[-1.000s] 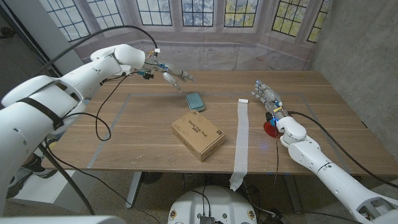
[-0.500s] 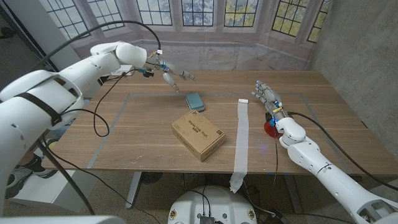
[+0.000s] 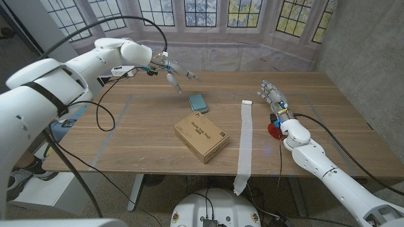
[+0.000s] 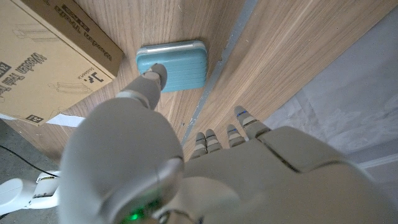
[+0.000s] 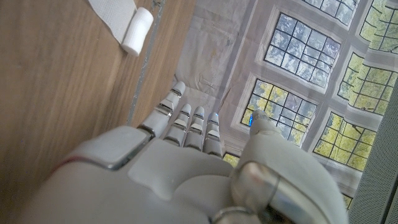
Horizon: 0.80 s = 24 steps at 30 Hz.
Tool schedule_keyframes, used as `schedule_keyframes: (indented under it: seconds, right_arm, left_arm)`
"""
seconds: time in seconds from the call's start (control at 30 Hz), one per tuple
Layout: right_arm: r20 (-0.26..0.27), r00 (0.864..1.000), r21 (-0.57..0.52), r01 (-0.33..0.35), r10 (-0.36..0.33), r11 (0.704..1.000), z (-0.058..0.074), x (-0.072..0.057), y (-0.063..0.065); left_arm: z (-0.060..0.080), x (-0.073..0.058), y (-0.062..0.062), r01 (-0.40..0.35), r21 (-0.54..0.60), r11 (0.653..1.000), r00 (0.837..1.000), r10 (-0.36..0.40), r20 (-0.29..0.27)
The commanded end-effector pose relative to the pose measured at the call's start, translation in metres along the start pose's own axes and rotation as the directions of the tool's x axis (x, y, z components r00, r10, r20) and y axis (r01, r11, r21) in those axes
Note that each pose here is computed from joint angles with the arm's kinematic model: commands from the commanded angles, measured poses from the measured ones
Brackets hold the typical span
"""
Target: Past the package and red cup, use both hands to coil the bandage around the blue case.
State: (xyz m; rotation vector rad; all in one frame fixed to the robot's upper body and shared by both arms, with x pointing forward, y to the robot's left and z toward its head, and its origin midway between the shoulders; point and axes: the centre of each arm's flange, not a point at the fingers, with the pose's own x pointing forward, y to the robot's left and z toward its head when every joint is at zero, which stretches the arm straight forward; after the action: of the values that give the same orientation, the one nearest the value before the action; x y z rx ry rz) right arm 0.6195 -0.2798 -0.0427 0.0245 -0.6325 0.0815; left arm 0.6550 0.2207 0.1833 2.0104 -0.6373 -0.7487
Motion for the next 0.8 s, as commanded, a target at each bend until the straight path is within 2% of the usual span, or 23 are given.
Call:
schedule_keyframes:
  seconds: [0.03,0.47,0.8]
  right_arm:
    - [0.005,1.0,0.001,0.014,-0.014,1.0,0.001,-0.001,-0.002]
    - [0.0,1.0,-0.01,0.005,-0.005,1.0,0.004,0.008,-0.004]
    - [-0.001,1.0,-0.009,0.011,-0.011,1.0,0.004,0.009,-0.005]
  left_arm:
    - [0.001,0.01,0.003,0.061,0.096,0.993,0.998,-0.061,-0.01]
    - [-0.007,0.025,-0.004,0.105,0.188,0.977,0.993,-0.091,-0.079]
    - [-0.014,0.038,0.0,0.102,0.226,0.969,0.986,-0.068,-0.153]
